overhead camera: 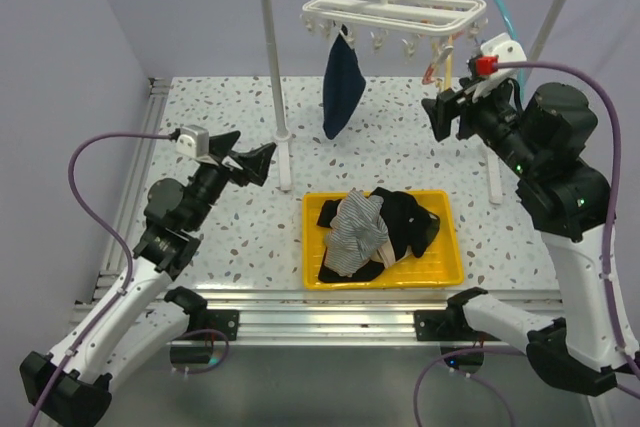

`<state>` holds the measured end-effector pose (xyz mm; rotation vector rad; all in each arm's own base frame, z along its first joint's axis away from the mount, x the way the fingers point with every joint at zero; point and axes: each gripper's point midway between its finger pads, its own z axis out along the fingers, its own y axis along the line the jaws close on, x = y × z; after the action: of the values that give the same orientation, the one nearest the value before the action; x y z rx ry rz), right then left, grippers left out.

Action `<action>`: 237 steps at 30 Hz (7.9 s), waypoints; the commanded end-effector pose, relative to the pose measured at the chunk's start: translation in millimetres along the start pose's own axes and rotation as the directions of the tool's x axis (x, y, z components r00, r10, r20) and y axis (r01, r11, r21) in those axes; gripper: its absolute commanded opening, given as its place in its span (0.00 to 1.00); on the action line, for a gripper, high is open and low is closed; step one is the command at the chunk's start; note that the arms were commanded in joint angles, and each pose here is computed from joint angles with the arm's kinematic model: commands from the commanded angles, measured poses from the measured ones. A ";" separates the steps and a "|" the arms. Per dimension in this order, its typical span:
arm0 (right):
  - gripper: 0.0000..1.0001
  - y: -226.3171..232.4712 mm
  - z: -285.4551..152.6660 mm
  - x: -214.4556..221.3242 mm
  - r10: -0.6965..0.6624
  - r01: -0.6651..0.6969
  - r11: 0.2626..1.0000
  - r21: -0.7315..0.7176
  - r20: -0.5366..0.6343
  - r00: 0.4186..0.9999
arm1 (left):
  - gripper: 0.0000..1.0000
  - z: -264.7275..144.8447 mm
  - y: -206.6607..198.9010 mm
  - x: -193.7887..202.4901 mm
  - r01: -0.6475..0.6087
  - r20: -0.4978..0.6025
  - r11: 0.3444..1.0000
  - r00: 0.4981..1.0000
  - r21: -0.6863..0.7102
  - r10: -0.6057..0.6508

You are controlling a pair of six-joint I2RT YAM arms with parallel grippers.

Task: Remove the underwear clipped to the hanger
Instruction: Adjust the hanger on the clothesline, then remove the underwear from the hanger.

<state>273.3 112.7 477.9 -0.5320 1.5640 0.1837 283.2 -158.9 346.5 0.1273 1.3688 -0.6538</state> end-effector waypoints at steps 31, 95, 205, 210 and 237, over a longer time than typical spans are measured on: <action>0.25 -91.6 91.1 52.2 0.398 -0.368 0.894 0.254 -0.079 0.914 | 1.00 -28.6 6.6 -11.4 0.000 0.065 0.999 0.998 -0.035 0.002; 0.78 -77.5 -14.0 -54.2 0.090 -0.082 0.992 -0.091 0.099 0.991 | 1.00 -18.9 5.9 -11.6 -0.040 0.058 0.999 0.997 -0.024 0.042; 0.85 90.9 154.6 217.3 0.004 -0.090 0.952 -0.293 -0.282 0.959 | 1.00 -37.0 14.7 -8.7 0.028 0.047 0.996 0.999 -0.088 -0.024; 0.87 47.2 188.2 263.2 0.190 -0.230 0.968 -0.102 -0.301 0.935 | 1.00 -39.3 14.2 -7.4 0.043 0.041 0.995 0.998 -0.090 -0.039; 0.97 -87.4 290.5 251.3 0.420 -0.404 0.890 0.211 -0.038 0.907 | 1.00 -37.5 19.8 -10.6 0.085 0.050 0.987 0.996 -0.134 -0.079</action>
<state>558.7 76.6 216.2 -0.0347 1.8252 0.1824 258.8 -120.6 322.1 -0.0396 1.4170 -0.5981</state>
